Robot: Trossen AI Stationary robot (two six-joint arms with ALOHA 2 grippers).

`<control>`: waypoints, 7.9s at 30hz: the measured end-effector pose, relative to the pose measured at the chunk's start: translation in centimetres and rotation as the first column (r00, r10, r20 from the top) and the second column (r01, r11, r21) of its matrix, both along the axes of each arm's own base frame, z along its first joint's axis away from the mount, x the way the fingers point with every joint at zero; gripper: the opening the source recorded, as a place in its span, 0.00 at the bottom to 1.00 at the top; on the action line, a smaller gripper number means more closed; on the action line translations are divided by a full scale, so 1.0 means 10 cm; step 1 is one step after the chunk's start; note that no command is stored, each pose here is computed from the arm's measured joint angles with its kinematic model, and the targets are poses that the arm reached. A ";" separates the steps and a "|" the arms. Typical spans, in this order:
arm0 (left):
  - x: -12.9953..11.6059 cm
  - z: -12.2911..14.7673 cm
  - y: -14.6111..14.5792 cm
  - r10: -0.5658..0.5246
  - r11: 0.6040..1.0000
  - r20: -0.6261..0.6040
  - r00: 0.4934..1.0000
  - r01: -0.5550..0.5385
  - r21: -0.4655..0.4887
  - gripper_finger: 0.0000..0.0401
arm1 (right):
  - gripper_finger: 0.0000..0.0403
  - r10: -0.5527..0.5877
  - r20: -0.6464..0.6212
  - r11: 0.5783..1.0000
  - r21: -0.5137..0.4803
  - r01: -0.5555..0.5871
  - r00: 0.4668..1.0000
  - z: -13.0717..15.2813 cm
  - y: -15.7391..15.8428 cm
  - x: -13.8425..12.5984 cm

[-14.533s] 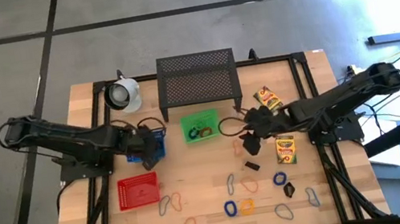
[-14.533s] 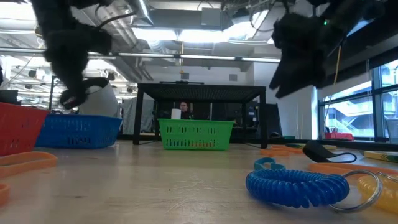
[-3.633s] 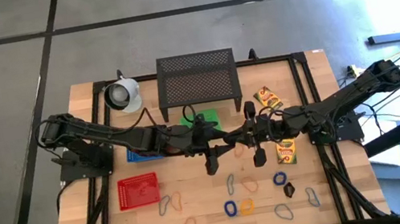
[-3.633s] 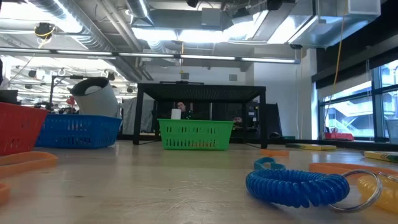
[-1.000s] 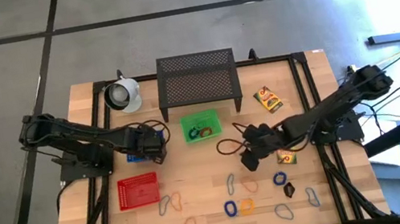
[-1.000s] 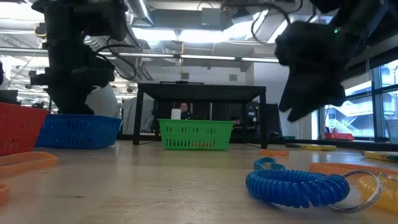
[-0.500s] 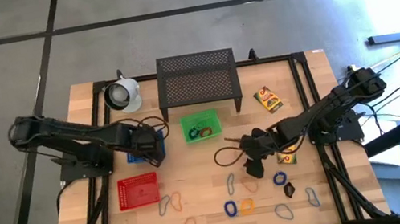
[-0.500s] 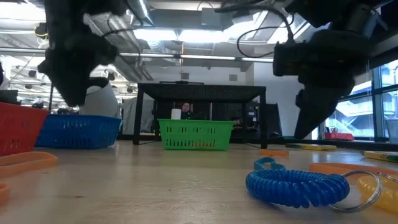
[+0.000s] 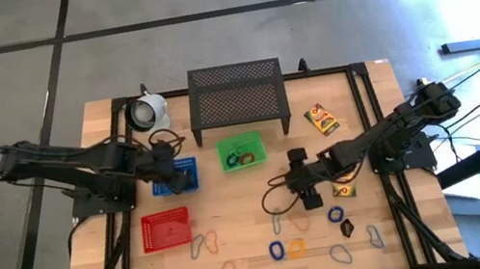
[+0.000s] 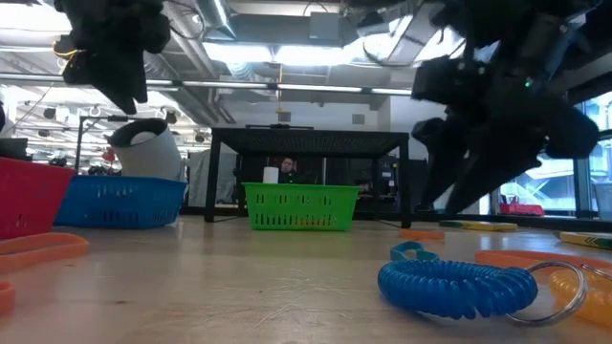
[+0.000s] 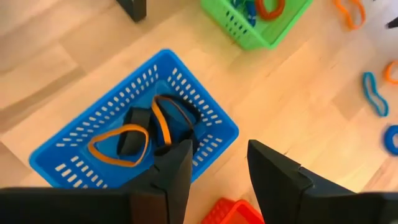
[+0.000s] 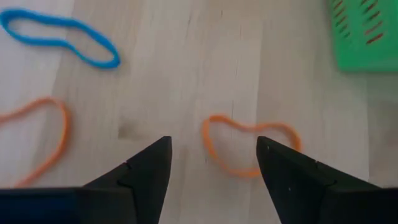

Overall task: Pick & Place Office Desk Supplies
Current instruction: Put the orange rubber band into the blue bin

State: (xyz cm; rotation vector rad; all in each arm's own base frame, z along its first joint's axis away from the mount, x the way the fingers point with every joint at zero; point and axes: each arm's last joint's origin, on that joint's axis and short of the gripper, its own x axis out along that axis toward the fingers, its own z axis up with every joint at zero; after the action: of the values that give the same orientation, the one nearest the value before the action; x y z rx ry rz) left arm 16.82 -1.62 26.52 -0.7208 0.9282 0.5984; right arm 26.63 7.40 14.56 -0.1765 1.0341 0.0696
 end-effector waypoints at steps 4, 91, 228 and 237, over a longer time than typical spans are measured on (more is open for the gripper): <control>-0.05 0.05 -0.01 0.000 1.000 0.035 0.999 -0.001 0.026 0.37 | 0.58 -0.036 -0.026 0.997 0.068 0.038 0.999 -0.14 -0.06 0.08; 1.99 0.22 -0.36 -0.742 0.516 0.493 0.454 -0.082 0.853 0.39 | 0.02 -0.509 0.669 0.627 0.719 -0.298 0.542 1.64 -0.15 -0.04; 0.77 0.91 -0.81 -0.030 0.914 0.610 0.792 -0.226 0.338 0.32 | 0.01 -0.303 0.004 0.928 0.230 0.294 0.953 -0.33 0.90 -0.27; 0.77 0.91 -0.81 -0.042 0.910 0.599 0.800 -0.217 0.353 0.32 | 0.00 -0.336 0.093 0.918 0.255 0.304 0.937 -0.09 0.77 -0.22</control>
State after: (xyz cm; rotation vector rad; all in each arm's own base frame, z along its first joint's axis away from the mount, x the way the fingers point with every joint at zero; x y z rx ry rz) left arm 24.53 -9.73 35.61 -0.5213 0.1612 0.5725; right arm 24.43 15.10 13.66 0.2057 0.8994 -0.1162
